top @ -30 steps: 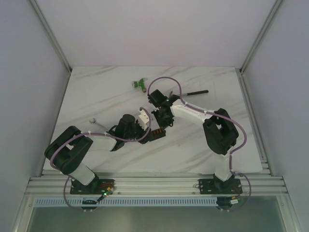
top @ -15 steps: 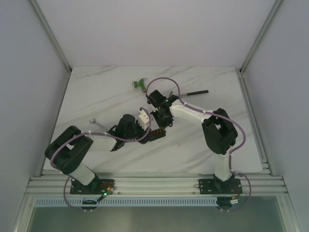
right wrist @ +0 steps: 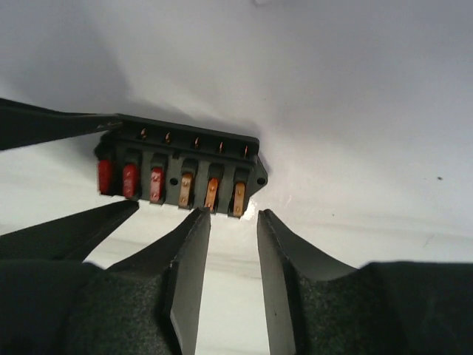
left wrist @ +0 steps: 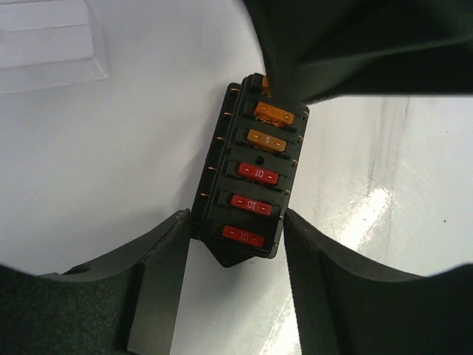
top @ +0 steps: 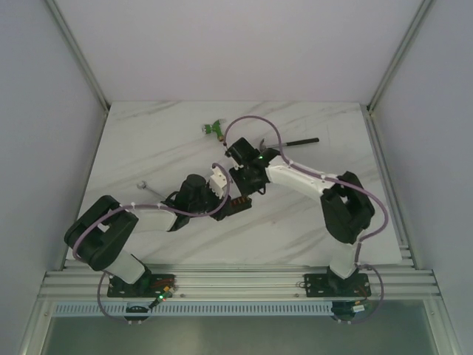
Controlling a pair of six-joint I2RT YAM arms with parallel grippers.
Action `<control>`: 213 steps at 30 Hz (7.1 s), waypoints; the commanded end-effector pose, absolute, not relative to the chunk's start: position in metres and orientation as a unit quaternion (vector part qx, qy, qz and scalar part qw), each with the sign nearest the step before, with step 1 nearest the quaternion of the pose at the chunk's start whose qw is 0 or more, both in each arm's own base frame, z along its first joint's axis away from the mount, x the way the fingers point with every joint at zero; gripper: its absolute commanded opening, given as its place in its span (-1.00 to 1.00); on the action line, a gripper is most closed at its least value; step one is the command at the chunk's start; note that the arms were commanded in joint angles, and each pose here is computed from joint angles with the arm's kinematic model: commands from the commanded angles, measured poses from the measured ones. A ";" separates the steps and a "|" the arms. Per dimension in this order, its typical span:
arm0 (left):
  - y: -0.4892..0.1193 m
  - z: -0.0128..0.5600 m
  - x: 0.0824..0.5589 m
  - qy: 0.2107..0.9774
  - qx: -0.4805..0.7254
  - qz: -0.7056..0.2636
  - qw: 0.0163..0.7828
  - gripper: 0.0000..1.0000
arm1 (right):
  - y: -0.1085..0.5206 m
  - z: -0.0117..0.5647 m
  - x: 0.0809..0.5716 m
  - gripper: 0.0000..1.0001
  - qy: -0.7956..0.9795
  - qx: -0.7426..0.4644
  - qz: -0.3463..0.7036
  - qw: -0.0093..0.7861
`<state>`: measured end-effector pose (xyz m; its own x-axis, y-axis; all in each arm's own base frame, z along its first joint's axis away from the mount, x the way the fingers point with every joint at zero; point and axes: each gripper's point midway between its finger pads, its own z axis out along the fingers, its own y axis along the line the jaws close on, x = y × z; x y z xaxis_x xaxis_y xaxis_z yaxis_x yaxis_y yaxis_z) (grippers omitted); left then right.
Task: Snap on the fuse box
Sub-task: Install the fuse at the fuse box base, then adjust the fuse box base at the center of the board, then adjust the fuse in the fuse box base.
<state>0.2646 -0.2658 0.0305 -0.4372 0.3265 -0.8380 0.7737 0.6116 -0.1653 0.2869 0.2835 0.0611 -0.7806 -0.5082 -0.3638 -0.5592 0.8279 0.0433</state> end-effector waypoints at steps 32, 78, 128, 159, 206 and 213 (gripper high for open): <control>-0.242 0.071 0.290 0.857 0.136 -0.301 0.396 0.38 | 0.274 0.042 0.257 -0.25 0.909 -0.214 0.239 0.266; -0.296 0.051 0.311 0.863 0.064 -0.398 0.304 -0.08 | 0.286 0.054 0.291 -0.22 0.898 -0.069 0.372 0.224; -0.286 0.006 0.284 0.879 0.027 -0.414 0.235 -0.58 | 0.289 0.013 0.286 -0.52 0.921 -0.067 0.347 0.165; -0.278 0.033 0.274 0.864 0.023 -0.419 0.279 -0.41 | 0.309 0.050 0.296 -0.29 0.916 -0.115 0.330 0.196; -0.267 0.026 0.297 0.853 -0.092 -0.436 0.271 -0.31 | 0.301 0.009 0.281 -0.40 0.939 -0.119 0.294 0.132; -0.262 0.006 0.294 0.869 -0.113 -0.413 0.249 -0.42 | 0.301 -0.001 0.274 -0.44 0.946 -0.137 0.271 0.111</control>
